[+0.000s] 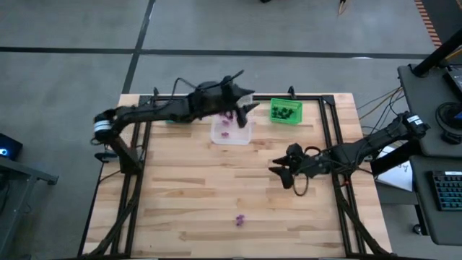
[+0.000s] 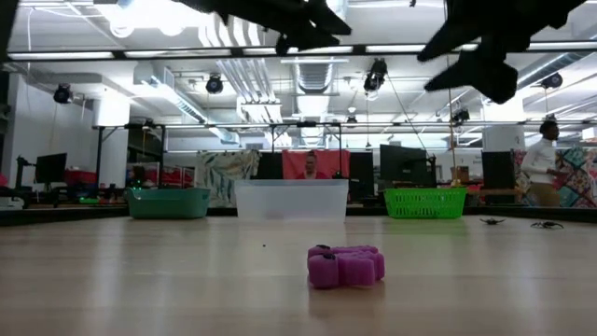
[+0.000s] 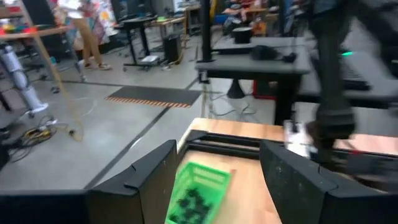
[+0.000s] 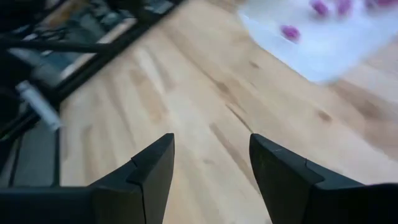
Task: Sort Halloween decoration
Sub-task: Put the black spider toy into the green bin
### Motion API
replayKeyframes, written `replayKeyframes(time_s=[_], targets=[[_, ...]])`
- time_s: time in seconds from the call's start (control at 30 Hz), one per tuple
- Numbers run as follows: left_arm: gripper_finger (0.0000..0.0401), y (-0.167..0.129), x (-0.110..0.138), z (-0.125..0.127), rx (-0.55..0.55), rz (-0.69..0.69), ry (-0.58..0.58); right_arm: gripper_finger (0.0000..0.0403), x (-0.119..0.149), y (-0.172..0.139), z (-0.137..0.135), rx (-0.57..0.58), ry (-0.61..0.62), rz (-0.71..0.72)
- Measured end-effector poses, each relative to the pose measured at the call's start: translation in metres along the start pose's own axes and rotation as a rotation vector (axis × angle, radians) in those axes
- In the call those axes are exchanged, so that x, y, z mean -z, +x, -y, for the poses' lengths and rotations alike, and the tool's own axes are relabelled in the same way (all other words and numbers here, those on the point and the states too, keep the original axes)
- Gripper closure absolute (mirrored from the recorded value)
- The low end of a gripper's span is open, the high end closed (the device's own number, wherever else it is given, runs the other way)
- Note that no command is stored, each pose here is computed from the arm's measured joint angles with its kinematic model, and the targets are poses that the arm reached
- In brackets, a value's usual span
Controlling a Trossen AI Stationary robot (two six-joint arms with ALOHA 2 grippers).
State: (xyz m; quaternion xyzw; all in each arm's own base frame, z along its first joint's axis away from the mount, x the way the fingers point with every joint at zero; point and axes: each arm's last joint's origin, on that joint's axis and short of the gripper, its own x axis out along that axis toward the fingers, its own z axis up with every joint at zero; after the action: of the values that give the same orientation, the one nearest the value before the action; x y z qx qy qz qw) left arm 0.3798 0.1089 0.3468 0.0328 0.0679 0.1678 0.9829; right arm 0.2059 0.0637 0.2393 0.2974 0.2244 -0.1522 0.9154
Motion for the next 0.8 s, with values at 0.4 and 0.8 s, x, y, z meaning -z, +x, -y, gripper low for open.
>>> replayKeyframes(time_s=[0.4,0.8], targets=[[0.0193,-0.095,0.028,0.040,0.143,0.077,-0.063,0.0202,-0.009,0.033,0.033,0.249,0.215,-0.178],[0.0194,-0.138,0.060,0.051,0.216,0.044,-0.174,0.0202,-0.013,0.045,0.072,0.822,0.216,-0.514]])
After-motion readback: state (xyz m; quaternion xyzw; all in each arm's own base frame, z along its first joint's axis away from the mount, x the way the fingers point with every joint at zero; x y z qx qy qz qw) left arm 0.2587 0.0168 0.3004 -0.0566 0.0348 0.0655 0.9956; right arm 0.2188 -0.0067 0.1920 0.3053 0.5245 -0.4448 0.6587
